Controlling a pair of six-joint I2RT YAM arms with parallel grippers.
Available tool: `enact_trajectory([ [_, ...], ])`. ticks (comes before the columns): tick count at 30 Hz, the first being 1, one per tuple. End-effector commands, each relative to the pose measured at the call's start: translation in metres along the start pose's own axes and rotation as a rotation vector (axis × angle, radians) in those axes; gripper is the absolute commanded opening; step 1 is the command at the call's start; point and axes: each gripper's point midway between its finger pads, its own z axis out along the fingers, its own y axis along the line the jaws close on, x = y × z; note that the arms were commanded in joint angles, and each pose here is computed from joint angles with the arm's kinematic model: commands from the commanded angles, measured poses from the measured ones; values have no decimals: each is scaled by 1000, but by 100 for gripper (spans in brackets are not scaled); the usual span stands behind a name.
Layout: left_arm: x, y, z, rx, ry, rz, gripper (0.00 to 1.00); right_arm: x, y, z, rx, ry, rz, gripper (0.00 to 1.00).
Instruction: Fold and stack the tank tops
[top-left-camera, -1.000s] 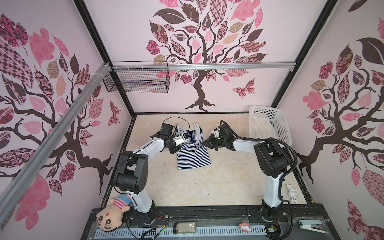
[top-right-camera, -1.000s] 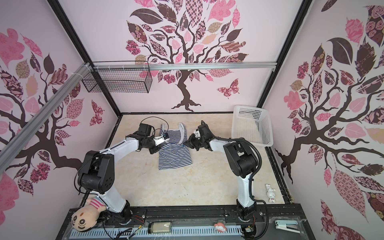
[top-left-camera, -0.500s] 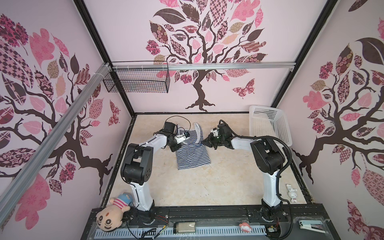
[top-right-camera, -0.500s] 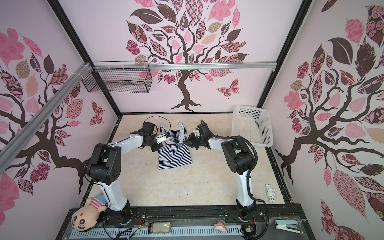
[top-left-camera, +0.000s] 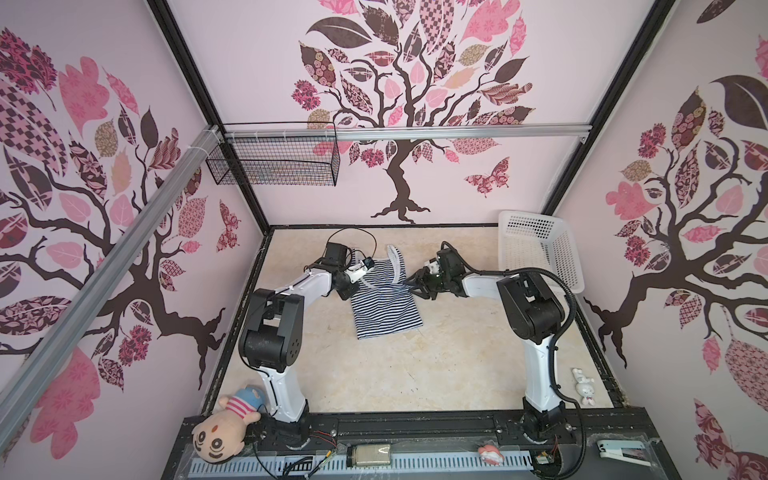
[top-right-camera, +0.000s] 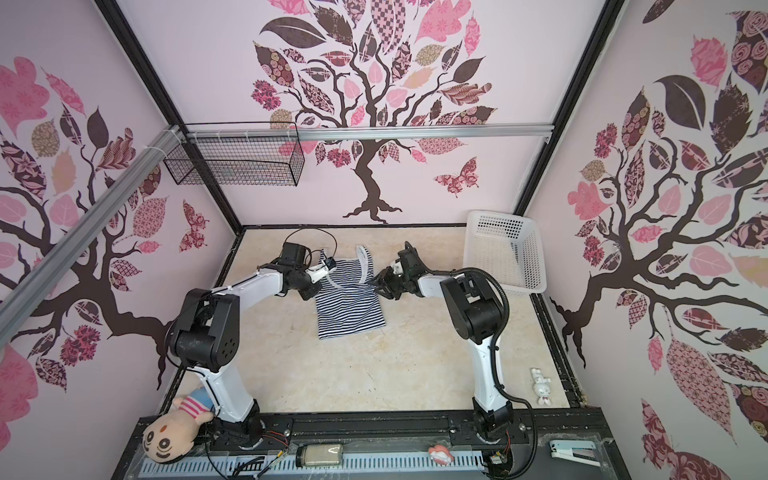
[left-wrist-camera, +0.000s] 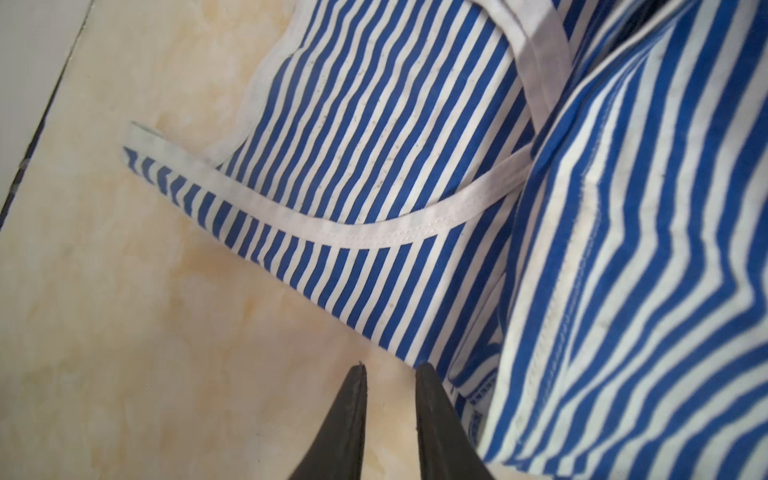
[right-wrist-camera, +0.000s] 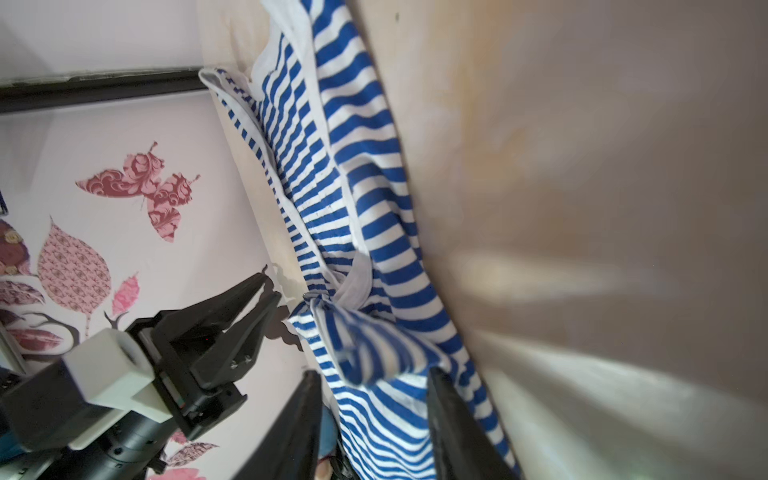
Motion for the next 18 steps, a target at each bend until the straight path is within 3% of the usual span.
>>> enact_trajectory([
  [1, -12, 5, -27, -44, -65, -43, 27, -8, 16, -16, 22, -59, -67, 53],
  [7, -12, -17, -36, 50, -93, -55, 26, 7, 34, -35, 47, -85, -182, 47],
  [13, -11, -30, -21, 176, -51, -79, 18, 32, 39, -13, 47, -10, -282, 27],
  [18, -6, -32, -2, 229, -3, -89, 16, 48, 26, 16, 72, 53, -293, 19],
])
